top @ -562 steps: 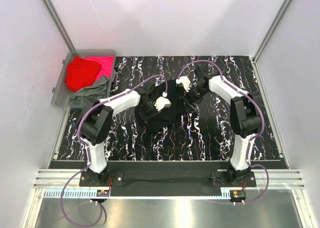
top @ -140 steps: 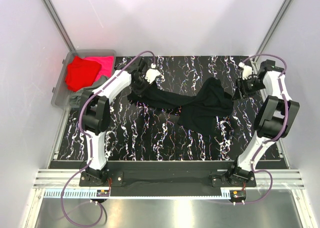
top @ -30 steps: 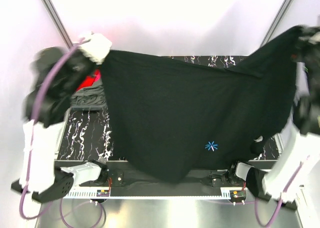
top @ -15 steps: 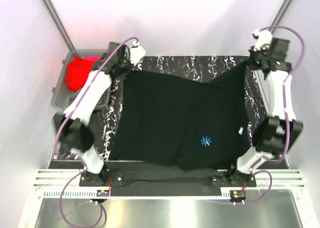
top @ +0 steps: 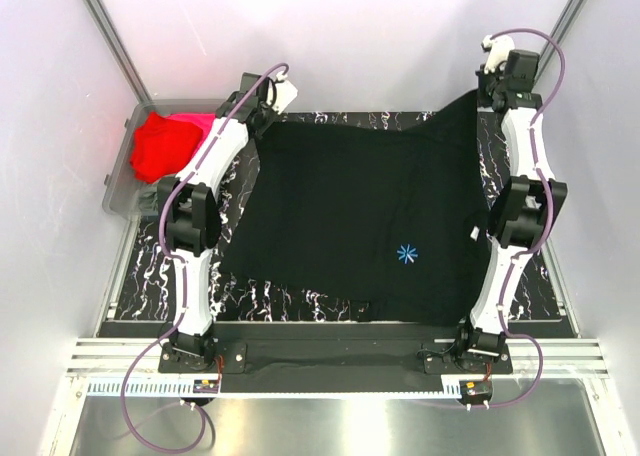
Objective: Fold and stack the t-shirts
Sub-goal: Flatten the tshirt out
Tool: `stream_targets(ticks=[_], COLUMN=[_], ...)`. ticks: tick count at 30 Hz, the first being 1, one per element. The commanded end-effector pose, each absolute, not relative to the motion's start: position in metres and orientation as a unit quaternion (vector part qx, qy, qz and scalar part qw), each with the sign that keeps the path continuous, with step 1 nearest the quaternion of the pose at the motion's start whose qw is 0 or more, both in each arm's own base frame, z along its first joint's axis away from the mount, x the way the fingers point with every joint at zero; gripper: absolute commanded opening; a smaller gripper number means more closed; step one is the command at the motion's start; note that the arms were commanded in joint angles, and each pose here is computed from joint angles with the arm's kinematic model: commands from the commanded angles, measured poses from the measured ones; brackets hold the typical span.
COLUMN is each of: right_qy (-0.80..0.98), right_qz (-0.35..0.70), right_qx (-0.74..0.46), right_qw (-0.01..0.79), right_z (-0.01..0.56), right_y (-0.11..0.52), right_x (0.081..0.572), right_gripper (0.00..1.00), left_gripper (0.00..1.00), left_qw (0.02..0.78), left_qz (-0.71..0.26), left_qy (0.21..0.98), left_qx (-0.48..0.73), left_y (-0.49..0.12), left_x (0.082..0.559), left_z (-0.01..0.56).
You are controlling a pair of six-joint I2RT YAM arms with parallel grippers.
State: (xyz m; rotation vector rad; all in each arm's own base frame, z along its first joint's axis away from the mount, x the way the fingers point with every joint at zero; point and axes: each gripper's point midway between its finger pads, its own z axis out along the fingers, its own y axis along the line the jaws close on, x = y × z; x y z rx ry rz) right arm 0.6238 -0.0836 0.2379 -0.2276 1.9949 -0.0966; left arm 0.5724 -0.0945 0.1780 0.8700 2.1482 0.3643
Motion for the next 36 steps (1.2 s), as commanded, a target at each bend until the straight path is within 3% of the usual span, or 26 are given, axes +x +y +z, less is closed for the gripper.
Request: stream_targets(ticks=[1,5,11,17,21,23,26,29,36], right_qy=[0.768,0.725,0.701,0.687,0.651,0.654,0.631,0.634,0.56], right_qz=[-0.098,-0.107,-0.107,-0.142,-0.167,-0.165,-0.157,-0.148,-0.176], right_qx=[-0.084,-0.078,-0.081,-0.071,-0.077,-0.075,-0.077,-0.08,-0.08], right_qw=[0.627,0.675,0.7,0.709,0.737,0.734,0.756,0.755,0.806], right_z=[0.317,0.359,0.374,0.406,0.485,0.496,0.552,0.56,0.639], right_y=[-0.088,-0.081,-0.067,-0.078,-0.081,-0.081,-0.069,-0.062,-0.047], right_x=[0.65,0.664,0.681,0.663,0.607,0.586,0.52,0.484,0.337], right_gripper=[0.0,0.0,0.0,0.0,0.0,0.0,0.0,0.0,0.0], left_gripper=[0.0,0.0,0.0,0.0,0.0,0.0,0.0,0.0,0.0], left_qw=[0.458,0.483,0.504,0.568,0.621,0.638,0.672,0.682,0.729], left_qz=[0.194,0.215,0.236,0.217,0.196,0.185,0.168,0.168,0.16], left_qy=[0.811,0.797,0.786,0.757,0.71,0.693,0.664,0.649,0.597], left_qx=[0.308,0.292,0.268,0.24,0.268,0.281,0.283,0.291,0.292], left_y=[-0.082,-0.078,-0.071,-0.082,-0.114,-0.128,-0.13,-0.134,-0.11], left_x=[0.599,0.609,0.615,0.604,0.558,0.535,0.48,0.446,0.352], left_z=[0.232,0.246,0.26,0.327,0.399,0.422,0.466,0.482,0.534])
